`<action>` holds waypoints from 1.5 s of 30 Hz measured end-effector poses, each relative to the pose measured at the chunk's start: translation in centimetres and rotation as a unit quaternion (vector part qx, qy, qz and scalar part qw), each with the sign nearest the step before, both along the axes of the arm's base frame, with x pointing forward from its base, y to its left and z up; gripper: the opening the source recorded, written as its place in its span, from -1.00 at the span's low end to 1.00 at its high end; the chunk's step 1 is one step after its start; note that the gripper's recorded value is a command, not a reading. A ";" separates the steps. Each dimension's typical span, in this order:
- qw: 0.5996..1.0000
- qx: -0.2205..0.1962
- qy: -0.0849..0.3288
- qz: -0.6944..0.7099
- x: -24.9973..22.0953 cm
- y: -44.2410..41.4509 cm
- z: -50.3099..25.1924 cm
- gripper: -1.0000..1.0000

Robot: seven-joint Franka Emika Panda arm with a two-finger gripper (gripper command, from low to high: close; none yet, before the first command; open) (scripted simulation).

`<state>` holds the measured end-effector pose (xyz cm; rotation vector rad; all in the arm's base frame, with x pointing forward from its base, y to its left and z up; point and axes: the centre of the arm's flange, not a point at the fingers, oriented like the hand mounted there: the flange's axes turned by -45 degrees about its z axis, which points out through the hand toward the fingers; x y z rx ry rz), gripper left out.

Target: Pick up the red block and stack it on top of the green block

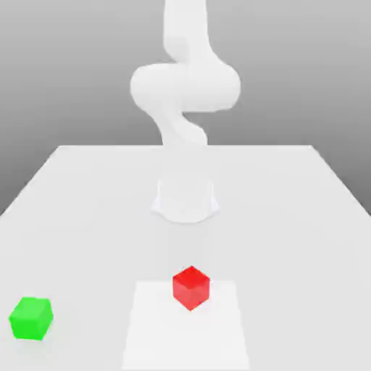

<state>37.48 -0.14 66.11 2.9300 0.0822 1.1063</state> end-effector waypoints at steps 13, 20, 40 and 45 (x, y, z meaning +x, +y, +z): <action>0.945 -0.097 0.235 0.206 3.2 1.0 -32.5 0.00; 0.884 -0.122 0.328 0.308 -2.4 1.4 -47.2 0.00; 0.891 -0.112 0.335 0.285 -2.3 0.1 -45.5 -1.00; 0.932 -0.029 0.354 0.070 1.6 -9.5 -43.9 -1.00</action>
